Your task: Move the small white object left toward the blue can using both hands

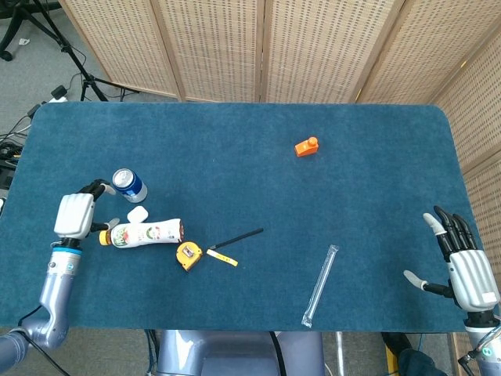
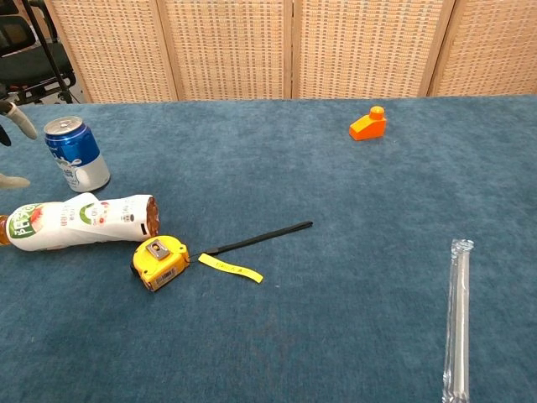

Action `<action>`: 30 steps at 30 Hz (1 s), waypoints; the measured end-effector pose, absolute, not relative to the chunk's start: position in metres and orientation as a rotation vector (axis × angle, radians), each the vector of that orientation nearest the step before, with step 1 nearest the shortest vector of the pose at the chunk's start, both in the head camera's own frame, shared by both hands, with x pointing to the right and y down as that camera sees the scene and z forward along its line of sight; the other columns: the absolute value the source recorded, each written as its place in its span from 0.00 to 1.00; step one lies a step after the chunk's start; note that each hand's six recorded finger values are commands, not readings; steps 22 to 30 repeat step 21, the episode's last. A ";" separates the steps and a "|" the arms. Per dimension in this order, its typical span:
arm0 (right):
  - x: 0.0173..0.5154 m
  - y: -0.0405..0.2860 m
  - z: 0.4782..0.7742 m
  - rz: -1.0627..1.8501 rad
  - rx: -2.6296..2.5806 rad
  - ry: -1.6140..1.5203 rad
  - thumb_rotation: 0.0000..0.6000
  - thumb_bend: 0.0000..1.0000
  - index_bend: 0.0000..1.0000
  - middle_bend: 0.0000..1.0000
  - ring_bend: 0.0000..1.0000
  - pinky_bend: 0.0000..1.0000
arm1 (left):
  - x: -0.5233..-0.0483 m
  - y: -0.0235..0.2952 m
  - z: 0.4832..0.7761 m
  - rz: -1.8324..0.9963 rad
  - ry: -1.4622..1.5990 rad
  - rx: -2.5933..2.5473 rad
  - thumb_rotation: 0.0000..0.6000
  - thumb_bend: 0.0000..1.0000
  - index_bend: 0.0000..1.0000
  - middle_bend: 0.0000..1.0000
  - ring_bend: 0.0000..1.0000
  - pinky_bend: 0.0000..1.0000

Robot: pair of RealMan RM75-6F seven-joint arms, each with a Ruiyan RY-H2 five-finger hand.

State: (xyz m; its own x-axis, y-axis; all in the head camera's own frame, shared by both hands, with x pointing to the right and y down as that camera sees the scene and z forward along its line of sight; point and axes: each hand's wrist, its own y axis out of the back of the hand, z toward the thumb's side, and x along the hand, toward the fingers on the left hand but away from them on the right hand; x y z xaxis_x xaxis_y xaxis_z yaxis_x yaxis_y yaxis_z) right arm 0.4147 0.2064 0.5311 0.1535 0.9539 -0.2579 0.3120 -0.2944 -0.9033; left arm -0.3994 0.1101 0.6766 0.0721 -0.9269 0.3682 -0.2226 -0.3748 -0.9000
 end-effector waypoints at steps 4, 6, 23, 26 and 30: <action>0.413 0.207 0.532 1.150 -1.730 -1.216 1.00 0.00 0.00 0.00 0.00 0.00 | -0.412 0.112 0.661 -1.306 1.200 -1.653 1.00 0.01 0.40 0.30 0.34 0.57; 0.413 0.207 0.531 1.150 -1.724 -1.217 1.00 0.00 0.00 0.00 0.00 0.00 | -0.423 0.115 0.648 -1.278 1.242 -1.630 1.00 0.00 0.31 0.18 0.20 0.45; 0.424 0.206 0.531 1.244 -1.581 -1.193 1.00 0.00 0.00 0.00 0.00 0.00 | -0.459 0.180 0.606 -1.418 1.197 -1.624 1.00 0.00 0.00 0.00 0.00 0.00; 0.424 0.206 0.531 1.244 -1.581 -1.193 1.00 0.00 0.00 0.00 0.00 0.00 | -0.459 0.180 0.606 -1.418 1.197 -1.624 1.00 0.00 0.00 0.00 0.00 0.00; 0.424 0.206 0.531 1.244 -1.581 -1.193 1.00 0.00 0.00 0.00 0.00 0.00 | -0.459 0.180 0.606 -1.418 1.197 -1.624 1.00 0.00 0.00 0.00 0.00 0.00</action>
